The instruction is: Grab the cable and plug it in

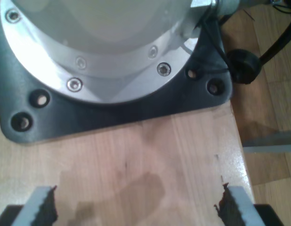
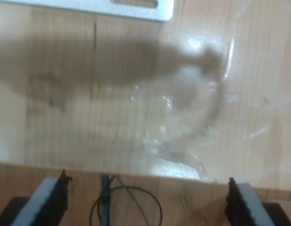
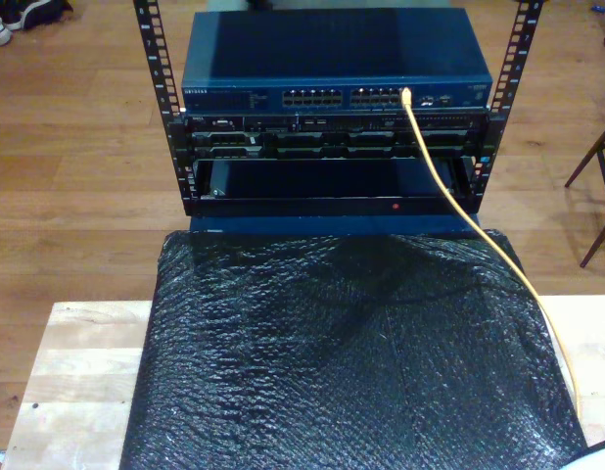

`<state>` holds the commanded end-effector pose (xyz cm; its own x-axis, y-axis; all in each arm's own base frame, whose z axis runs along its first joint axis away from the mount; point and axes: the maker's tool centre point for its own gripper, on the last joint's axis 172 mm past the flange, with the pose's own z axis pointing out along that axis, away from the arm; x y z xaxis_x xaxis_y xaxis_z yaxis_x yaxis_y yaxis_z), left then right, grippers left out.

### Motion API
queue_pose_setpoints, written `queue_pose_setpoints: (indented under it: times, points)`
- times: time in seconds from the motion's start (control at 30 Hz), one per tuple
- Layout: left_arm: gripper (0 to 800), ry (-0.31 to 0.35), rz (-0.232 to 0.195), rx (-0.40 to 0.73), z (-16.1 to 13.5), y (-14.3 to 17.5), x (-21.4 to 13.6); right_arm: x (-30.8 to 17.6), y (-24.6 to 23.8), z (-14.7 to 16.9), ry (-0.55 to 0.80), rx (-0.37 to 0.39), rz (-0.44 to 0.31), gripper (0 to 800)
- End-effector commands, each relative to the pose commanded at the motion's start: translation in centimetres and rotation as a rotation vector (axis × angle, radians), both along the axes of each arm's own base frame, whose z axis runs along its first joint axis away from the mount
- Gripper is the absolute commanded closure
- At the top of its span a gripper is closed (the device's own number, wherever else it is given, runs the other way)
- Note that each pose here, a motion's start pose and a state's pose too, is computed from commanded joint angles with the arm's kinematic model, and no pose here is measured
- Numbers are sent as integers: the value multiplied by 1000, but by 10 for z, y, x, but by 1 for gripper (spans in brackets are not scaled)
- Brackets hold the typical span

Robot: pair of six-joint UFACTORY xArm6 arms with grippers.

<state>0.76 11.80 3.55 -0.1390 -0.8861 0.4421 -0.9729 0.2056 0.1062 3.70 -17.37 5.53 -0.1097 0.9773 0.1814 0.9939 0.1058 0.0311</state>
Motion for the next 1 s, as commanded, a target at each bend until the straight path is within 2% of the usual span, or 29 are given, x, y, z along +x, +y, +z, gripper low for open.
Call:
queue_pose_setpoints:
  times: [0.27, 0.53, 1.0]
  points:
    - [0, 0, 0, 0, 0, 0, 0, -13, 12, -13, -8, 25, -14, 1]
    - [0, 0, 0, -1, 0, 0, 0, -16, 14, -32, -9, -3, -33, 1]
    - [0, 0, 0, -1, 0, 0, 0, -18, 9, -34, -13, -29, -36, 0]
